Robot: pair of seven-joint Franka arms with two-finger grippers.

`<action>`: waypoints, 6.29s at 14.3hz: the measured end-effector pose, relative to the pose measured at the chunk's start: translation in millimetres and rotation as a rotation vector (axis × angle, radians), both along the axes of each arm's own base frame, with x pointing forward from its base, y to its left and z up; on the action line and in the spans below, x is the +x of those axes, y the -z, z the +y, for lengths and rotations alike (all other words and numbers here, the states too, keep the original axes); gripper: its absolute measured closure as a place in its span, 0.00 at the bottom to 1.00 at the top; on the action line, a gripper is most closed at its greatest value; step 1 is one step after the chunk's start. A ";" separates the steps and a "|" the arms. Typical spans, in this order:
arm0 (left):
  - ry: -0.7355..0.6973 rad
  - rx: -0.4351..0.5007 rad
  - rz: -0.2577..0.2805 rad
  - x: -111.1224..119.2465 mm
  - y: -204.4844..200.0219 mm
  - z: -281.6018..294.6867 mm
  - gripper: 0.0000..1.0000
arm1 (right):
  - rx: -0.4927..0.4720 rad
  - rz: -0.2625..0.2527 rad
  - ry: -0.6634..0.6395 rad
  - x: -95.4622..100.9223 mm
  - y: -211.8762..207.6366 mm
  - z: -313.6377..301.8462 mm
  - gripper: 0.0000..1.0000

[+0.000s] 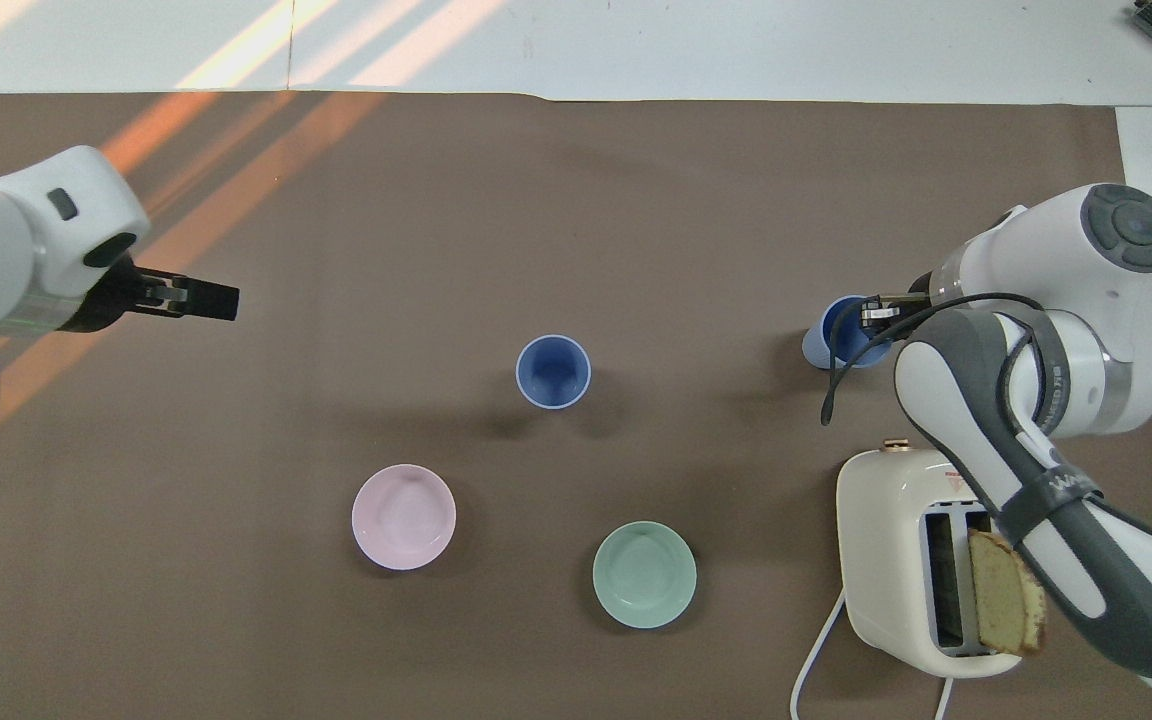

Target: Stack blue cups with both arms

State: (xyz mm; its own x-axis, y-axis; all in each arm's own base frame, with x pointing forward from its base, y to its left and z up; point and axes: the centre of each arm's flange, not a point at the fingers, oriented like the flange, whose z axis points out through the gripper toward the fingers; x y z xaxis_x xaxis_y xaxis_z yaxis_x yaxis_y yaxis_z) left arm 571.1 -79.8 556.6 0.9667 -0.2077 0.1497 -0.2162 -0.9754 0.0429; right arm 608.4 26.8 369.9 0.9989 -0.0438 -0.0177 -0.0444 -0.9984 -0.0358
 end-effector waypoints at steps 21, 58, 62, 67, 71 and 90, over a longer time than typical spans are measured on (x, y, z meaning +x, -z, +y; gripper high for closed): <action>-0.023 0.061 0.059 -0.8 -71.4 80.8 0.00 | 0.099 -0.075 0.022 -50.0 -186.1 326.2 0.96; -0.012 0.053 0.062 -5.9 -79.6 72.9 0.00 | 0.024 -0.010 0.022 -30.0 -203.5 228.9 0.00; -0.019 0.050 0.066 -9.9 -88.5 77.1 0.00 | 0.011 -0.012 0.027 -36.7 -281.0 110.0 0.00; -0.017 0.050 0.068 -12.3 -90.8 76.3 0.00 | 0.007 0.003 0.022 -35.3 -300.6 -5.1 0.00; -0.017 0.050 0.069 -12.4 -90.8 76.7 0.00 | 0.009 -0.048 -0.005 -28.6 -300.4 -22.3 0.00; -0.008 0.050 0.069 -12.5 -90.8 71.5 0.00 | 0.010 -0.037 -0.020 -23.8 -278.9 -12.7 0.00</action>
State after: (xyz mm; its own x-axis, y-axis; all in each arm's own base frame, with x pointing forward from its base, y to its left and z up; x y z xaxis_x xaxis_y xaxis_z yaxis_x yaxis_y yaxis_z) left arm 558.6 -8.3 647.4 0.9760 -0.2054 0.0727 -0.2065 -0.9784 0.0081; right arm 584.6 14.0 648.8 0.9995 -0.0243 0.0190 -0.0233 -0.9986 -0.0466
